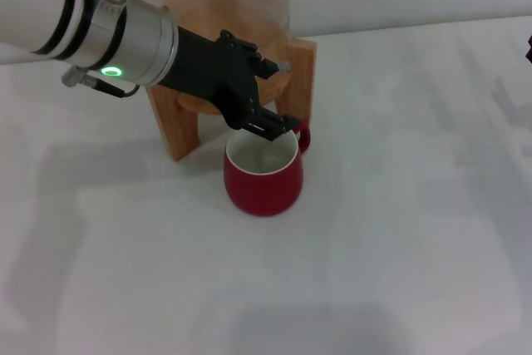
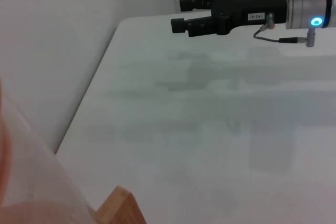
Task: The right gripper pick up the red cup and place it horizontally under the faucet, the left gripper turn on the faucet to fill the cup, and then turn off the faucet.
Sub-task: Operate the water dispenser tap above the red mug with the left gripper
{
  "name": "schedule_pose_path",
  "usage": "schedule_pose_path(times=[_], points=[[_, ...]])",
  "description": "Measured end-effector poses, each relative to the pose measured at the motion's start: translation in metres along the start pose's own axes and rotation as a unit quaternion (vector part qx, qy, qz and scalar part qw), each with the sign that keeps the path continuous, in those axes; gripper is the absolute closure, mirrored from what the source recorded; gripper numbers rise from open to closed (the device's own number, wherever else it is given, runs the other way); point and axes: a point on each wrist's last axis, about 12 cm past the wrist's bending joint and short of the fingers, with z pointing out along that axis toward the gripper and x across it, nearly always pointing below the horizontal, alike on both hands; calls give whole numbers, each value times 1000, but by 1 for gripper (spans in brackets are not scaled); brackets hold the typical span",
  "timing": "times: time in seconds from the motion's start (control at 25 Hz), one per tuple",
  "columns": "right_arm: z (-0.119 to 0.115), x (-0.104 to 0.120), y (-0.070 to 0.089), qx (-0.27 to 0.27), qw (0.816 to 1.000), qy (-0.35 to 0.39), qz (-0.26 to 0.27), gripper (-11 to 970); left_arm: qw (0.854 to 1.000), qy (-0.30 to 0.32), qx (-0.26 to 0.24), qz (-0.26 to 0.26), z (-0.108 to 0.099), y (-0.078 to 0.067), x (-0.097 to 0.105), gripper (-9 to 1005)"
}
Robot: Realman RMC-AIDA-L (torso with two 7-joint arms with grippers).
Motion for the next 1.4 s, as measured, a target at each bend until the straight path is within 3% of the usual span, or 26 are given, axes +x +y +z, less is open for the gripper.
schedule_pose_path(times=[0.84,1.4], points=[[0,0,0,0,1000,-1,0,115,1000,-5,2,2,-1,-3,-2,167],[-1,1,-1,2,1000,3,0,116,998,-46,-30,-31,-28,-39,24,167]])
